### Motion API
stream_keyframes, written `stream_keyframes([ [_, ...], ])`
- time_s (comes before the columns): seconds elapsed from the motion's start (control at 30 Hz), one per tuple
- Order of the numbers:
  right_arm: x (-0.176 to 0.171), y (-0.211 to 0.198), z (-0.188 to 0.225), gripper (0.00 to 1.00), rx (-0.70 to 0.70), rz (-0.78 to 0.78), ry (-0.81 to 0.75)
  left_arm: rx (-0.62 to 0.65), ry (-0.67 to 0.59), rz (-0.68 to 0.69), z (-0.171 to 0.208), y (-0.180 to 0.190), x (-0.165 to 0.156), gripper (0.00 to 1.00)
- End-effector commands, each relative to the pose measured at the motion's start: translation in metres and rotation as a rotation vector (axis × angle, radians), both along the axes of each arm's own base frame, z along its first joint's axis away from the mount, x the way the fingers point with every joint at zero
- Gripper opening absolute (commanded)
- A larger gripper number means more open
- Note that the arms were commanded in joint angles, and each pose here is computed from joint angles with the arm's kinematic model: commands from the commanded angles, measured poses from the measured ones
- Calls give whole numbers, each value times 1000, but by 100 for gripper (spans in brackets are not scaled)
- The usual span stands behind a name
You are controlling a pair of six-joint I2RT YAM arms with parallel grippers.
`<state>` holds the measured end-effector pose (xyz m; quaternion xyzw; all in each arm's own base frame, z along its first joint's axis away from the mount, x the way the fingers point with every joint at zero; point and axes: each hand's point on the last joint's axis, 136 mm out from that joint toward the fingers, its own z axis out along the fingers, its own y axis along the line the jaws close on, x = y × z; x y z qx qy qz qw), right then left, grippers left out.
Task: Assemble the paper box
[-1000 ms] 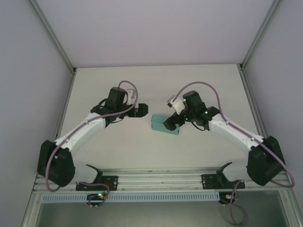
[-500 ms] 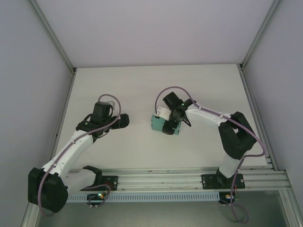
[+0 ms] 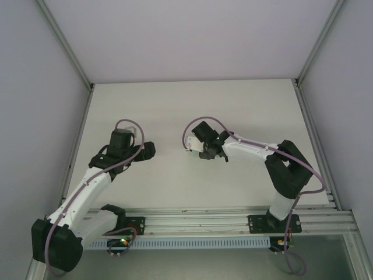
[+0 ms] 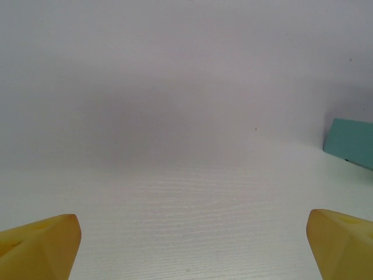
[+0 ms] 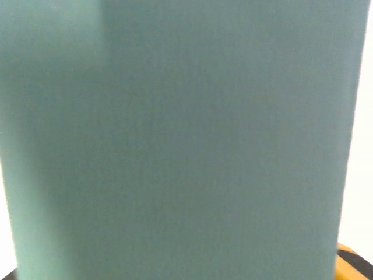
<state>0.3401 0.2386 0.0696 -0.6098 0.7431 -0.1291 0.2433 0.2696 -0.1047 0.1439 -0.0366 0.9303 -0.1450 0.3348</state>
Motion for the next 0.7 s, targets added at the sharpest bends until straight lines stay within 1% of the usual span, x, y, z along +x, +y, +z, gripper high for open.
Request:
stream_keyframes([
  [0.0, 19, -8, 20, 37, -109, 3, -177, -4, -4, 26, 1, 6, -4, 100],
  [0.07, 28, -9, 23, 40, -139, 9, -242, -15, -16, 28, 5, 6, -4, 100],
  [0.13, 37, -10, 22, 40, -174, 18, -304, -23, -21, 25, 5, 5, -6, 100],
  [0.2, 45, -10, 17, 46, -217, 34, -357, -30, -22, 27, 5, 5, -7, 100],
  [0.27, 47, -11, 11, 47, -244, 50, -377, -34, -26, 24, 6, 5, -8, 100],
  [0.33, 47, -9, 7, 51, -225, 51, -388, -38, -27, 24, 7, 5, -10, 100],
  [0.37, 45, -9, 4, 56, -219, 57, -383, -42, -27, 24, 7, 5, -11, 100],
  [0.4, 43, -8, 2, 62, -209, 61, -379, -44, -30, 25, 7, 5, -11, 100],
  [0.43, 40, -8, 0, 69, -204, 60, -367, -47, -31, 26, 8, 5, -11, 100],
  [0.47, 35, -10, -2, 79, -205, 63, -338, -54, -31, 22, 8, 3, -11, 100],
  [0.5, 28, -10, -4, 84, -202, 68, -310, -60, -32, 18, 9, 2, -11, 100],
  [0.57, 13, -8, -3, 91, -178, 81, -252, -73, -32, 4, 10, -1, -12, 100],
  [0.6, 4, -7, -2, 93, -158, 90, -221, -75, -32, 2, 10, -2, -12, 100],
  [0.67, -14, -5, 2, 100, -100, 93, -146, -79, -34, -12, 11, -4, -11, 100],
])
